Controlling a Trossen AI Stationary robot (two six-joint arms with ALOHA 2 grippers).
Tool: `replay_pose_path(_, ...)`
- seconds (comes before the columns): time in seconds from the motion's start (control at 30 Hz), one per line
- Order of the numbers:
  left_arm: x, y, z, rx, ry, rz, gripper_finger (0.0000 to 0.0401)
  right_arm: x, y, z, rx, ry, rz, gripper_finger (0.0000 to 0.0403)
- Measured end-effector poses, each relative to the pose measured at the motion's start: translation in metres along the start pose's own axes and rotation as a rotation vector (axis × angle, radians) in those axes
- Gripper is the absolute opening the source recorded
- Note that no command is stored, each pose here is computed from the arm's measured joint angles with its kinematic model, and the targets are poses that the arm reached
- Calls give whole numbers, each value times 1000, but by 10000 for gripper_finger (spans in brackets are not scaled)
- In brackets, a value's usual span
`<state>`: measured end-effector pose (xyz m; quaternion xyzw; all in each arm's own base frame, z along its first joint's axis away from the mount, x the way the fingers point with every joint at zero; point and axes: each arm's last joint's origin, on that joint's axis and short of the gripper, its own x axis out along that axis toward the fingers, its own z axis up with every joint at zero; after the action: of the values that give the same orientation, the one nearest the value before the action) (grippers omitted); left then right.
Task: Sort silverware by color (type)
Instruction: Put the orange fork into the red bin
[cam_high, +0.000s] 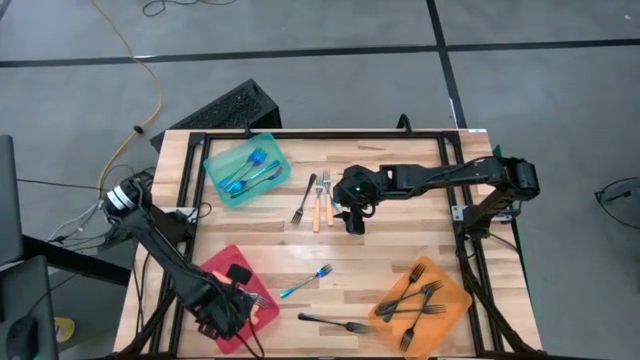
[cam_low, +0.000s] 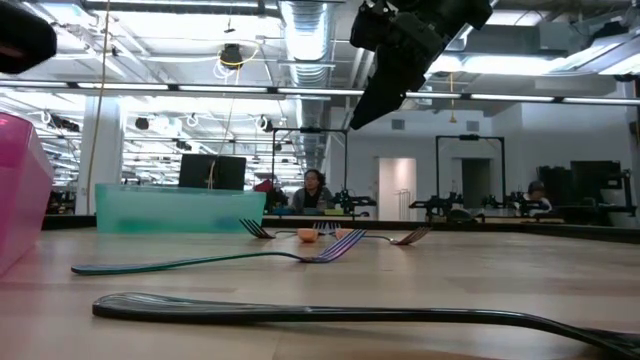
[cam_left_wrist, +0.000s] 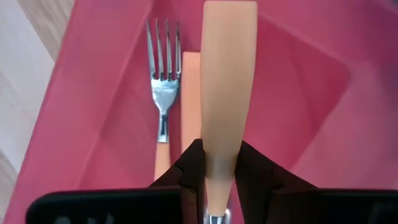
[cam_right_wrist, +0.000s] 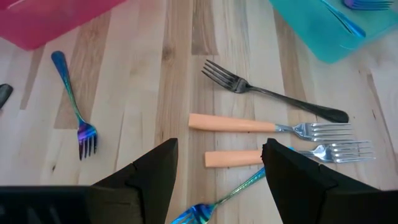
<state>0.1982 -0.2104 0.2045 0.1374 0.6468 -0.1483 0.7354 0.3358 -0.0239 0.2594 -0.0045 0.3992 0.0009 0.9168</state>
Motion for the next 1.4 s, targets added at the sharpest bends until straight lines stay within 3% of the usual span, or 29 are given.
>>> replay_pose_path(0.53, 17, -4, 2, 81, 77, -22, 41, 0, 1, -2, 2, 16, 3, 255)
replay_pose_path(0.8, 17, -5, 3, 97, 81, -54, 148, 0, 1, -2, 3, 26, 4, 255)
replay_pose_path(0.93, 17, -5, 3, 95, 76, -47, 166, 0, 1, -2, 3, 25, 5, 255)
replay_pose_path(1.13, 8, 5, 4, -79, -9, 81, 170, 0, 1, -1, 2, 7, 4, 255)
replay_pose_path(1.4, -60, 35, -13, -336, -348, 242, 171, 7, -2, 13, 57, -129, -52, 255)
